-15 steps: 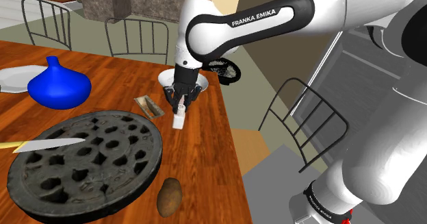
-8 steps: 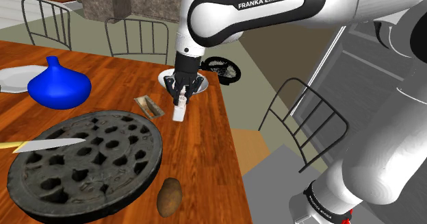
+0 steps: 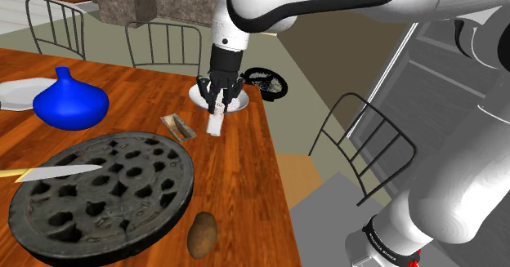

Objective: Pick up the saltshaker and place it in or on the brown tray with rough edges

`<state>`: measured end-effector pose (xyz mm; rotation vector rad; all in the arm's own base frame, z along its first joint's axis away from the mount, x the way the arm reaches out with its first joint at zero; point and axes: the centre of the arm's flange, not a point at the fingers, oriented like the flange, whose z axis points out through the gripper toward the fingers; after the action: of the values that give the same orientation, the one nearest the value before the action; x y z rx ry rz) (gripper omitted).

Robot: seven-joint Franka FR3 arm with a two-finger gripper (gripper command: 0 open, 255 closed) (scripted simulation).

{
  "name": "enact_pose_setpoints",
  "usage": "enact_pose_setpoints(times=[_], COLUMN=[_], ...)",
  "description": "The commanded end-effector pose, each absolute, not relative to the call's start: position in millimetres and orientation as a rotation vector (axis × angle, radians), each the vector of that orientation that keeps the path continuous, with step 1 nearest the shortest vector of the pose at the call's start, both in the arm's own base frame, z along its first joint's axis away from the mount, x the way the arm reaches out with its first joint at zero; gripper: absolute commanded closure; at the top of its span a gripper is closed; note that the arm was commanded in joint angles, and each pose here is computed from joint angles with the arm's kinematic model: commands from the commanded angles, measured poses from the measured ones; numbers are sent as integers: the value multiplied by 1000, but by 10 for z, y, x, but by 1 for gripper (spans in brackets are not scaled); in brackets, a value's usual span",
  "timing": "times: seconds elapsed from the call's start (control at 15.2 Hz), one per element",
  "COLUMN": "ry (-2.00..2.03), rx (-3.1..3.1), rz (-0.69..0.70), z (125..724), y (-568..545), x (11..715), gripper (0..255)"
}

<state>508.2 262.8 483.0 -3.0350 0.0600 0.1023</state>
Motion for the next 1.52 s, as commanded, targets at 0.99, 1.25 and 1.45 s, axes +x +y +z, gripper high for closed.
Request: enact_pose_setpoints(times=[0.99,1.25,1.45], ry=[60,60,60], rx=[-3035,-3035,-3035], rz=[103,103,103], z=[5104,4893,4734], y=[3098,3098,3098], x=[6698,6698,6698], gripper=[255,255,255])
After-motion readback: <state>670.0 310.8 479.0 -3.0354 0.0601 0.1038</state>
